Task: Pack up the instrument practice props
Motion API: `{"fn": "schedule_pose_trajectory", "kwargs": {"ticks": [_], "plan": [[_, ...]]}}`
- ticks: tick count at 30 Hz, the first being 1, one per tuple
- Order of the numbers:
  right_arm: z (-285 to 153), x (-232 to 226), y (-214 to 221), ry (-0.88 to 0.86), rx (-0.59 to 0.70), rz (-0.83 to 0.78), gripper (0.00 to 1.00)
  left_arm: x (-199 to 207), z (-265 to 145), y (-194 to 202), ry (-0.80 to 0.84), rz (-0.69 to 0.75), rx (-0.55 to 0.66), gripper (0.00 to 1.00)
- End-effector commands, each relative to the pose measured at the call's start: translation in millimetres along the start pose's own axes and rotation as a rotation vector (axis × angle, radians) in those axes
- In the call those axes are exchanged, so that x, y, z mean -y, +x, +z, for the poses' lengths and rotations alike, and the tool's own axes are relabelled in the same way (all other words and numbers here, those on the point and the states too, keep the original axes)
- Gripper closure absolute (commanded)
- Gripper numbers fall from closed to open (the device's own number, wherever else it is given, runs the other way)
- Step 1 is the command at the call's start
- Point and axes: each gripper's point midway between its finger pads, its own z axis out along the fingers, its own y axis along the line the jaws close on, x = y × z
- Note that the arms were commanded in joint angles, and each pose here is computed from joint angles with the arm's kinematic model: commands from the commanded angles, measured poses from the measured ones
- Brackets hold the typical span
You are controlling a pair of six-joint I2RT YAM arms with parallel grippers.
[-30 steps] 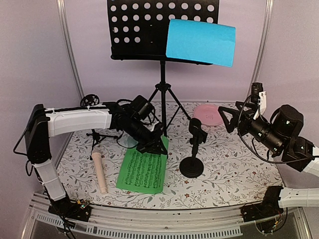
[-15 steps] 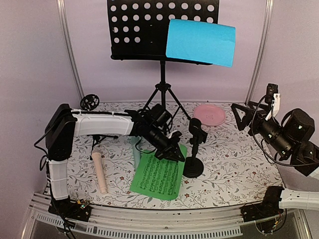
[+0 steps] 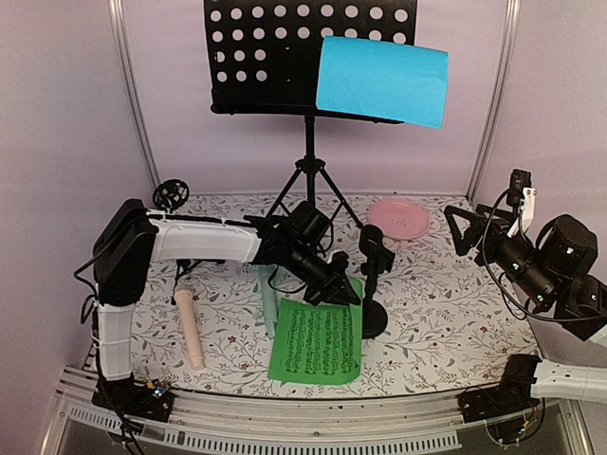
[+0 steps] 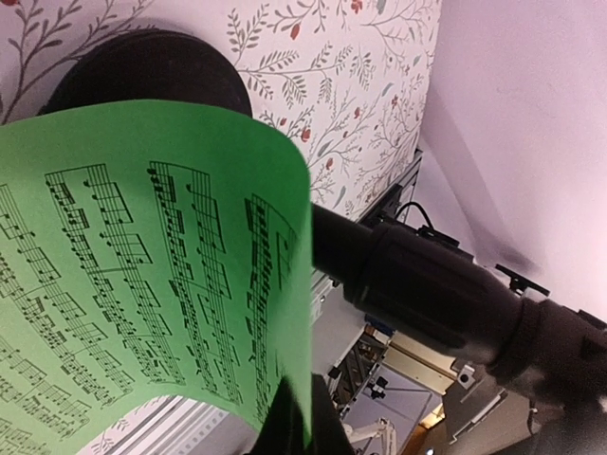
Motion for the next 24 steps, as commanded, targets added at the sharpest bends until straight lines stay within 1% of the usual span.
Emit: {"fn": "schedule_pose_trajectory", "kwargs": {"ticks": [1, 3, 5, 7, 8, 9, 11, 13, 15, 16, 20, 24], "plan": [[-3, 5, 9, 0.015, -0.019, 0.034, 0.01, 0, 5, -6, -0.021, -0.013, 0.012, 0.96], [-3, 5, 9, 0.015, -0.02, 0.037, 0.01, 3, 4, -6, -0.013, -0.001, 0.017, 0.84], [-4, 6, 8, 0.017, -0.021, 0.035, 0.01, 8, 2, -6, -0.004, 0.02, 0.022, 0.7], [-4, 6, 8, 0.019, -0.02, 0.035, 0.01, 13, -3, -5, 0.004, 0.041, 0.025, 0.51], [-5, 7, 7, 0.021, -0.019, 0.035, 0.01, 14, -5, -4, 0.004, 0.051, 0.027, 0.45], [-5, 6, 7, 0.021, -0.018, 0.036, 0.01, 16, -8, -2, -0.003, 0.063, 0.032, 0.4], [-5, 7, 6, 0.021, -0.016, 0.035, 0.01, 12, -16, 0, -0.044, 0.079, 0.053, 0.35], [-6, 7, 7, 0.021, -0.018, 0.033, 0.01, 2, -26, 3, -0.109, 0.087, 0.075, 0.24], [-6, 7, 8, 0.019, -0.021, 0.034, 0.01, -17, -30, 8, -0.175, 0.078, 0.075, 0.21], [-5, 7, 9, 0.019, -0.024, 0.034, 0.01, -16, -40, 13, -0.183, 0.087, 0.088, 0.2], [-4, 5, 13, 0.01, -0.033, 0.038, 0.01, -57, -51, 27, -0.273, 0.051, 0.104, 0.2], [-1, 2, 14, 0.0, -0.038, 0.039, 0.01, -90, -55, 29, -0.35, 0.058, 0.118, 0.2]]}}
